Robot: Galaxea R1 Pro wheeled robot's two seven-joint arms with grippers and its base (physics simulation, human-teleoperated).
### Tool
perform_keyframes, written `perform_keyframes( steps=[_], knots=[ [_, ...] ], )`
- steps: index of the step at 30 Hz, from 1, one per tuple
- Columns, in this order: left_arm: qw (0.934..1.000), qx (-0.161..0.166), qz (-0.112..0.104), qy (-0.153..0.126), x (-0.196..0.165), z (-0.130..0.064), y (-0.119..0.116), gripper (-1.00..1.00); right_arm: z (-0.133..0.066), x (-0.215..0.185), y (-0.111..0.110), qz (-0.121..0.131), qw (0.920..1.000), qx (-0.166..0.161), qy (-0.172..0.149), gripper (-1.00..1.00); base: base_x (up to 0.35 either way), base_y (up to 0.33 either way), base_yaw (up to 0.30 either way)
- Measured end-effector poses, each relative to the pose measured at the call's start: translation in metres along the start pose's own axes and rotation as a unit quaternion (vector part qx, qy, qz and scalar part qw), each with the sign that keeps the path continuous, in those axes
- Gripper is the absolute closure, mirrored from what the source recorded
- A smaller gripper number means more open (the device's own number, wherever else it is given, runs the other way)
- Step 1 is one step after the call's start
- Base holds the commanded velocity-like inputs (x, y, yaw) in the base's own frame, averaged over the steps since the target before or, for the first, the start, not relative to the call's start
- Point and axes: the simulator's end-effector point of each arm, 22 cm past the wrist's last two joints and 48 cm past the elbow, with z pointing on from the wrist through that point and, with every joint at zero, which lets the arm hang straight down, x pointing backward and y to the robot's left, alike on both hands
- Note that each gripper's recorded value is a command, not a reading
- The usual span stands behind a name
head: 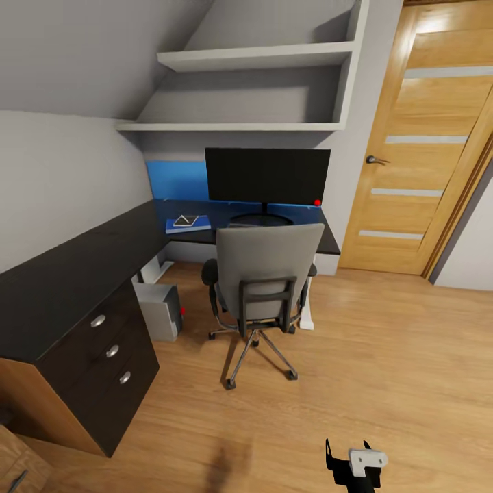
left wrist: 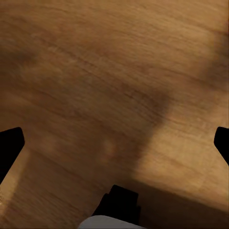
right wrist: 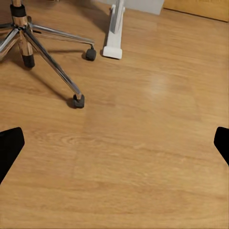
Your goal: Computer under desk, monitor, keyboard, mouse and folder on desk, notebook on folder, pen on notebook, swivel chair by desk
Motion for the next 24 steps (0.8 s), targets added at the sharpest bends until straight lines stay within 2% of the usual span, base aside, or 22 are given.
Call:
perform_keyframes(
  steps=[24],
  knots=[
    [1.0000,0.000,0.000,0.000,-0.026,-0.037,0.008,-1.00,-0.015,-0.042,-0.007,0.000,1.0000,0.000,0.000,-1.00,0.000,0.000,0.000]
  ],
)
